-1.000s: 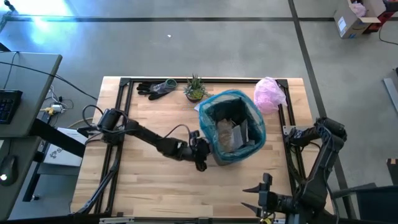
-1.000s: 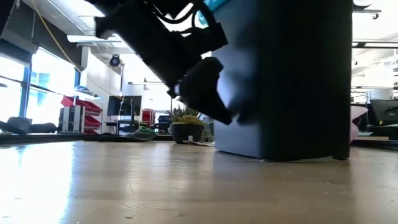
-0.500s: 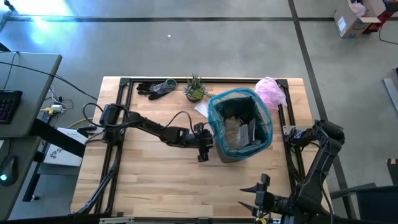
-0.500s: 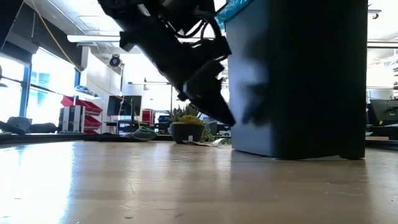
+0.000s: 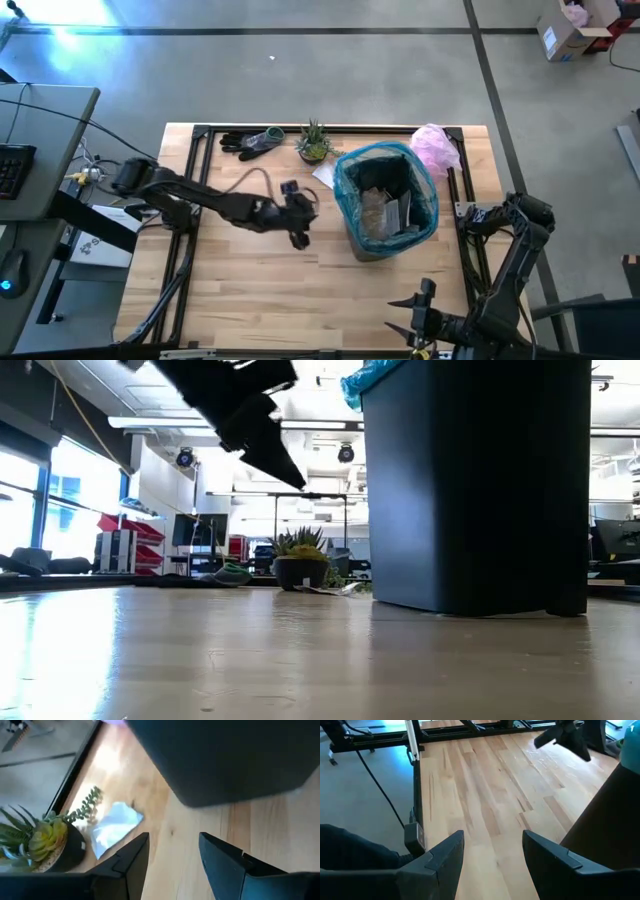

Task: Place trash/remove bag and relplace
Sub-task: Put the white paper into the trash bin

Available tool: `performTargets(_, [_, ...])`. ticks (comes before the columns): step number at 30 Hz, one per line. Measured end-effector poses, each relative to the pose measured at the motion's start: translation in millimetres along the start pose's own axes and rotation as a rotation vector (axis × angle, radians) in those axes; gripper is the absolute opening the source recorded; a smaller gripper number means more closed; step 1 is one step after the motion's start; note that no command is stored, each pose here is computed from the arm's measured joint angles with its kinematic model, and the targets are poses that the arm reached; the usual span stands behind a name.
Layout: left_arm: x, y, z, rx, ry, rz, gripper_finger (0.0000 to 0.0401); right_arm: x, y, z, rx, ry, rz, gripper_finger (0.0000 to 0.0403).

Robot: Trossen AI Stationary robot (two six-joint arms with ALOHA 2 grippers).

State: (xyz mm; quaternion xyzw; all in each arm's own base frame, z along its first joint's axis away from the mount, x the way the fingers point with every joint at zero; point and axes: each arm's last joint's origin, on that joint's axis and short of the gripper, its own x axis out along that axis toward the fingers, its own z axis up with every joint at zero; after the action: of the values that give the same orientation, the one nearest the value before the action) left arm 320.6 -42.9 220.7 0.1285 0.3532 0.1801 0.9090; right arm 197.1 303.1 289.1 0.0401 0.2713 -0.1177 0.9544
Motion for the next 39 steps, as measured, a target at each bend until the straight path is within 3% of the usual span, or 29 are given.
performTargets(9, [22,45,-65,-0.374,-0.135,-0.111,0.0159,0,0,0,0.019,-0.003,-0.003,0.0187])
performTargets(15, [49,63,-75,-0.516,-0.11,-0.167,0.0158,8,0,1,0.02,-0.014,-0.029,0.0187])
performTargets(23, [96,74,-64,-0.525,-0.059,-0.183,0.0159,20,4,-2,0.035,-0.003,-0.042,0.0187])
performTargets(31, [139,86,-61,-0.54,0.007,-0.059,0.0159,36,17,-16,0.046,0.032,-0.024,0.0187])
performTargets(39, [150,93,-66,-0.49,0.092,0.02,0.0158,43,22,-25,0.044,0.052,-0.034,0.0187])
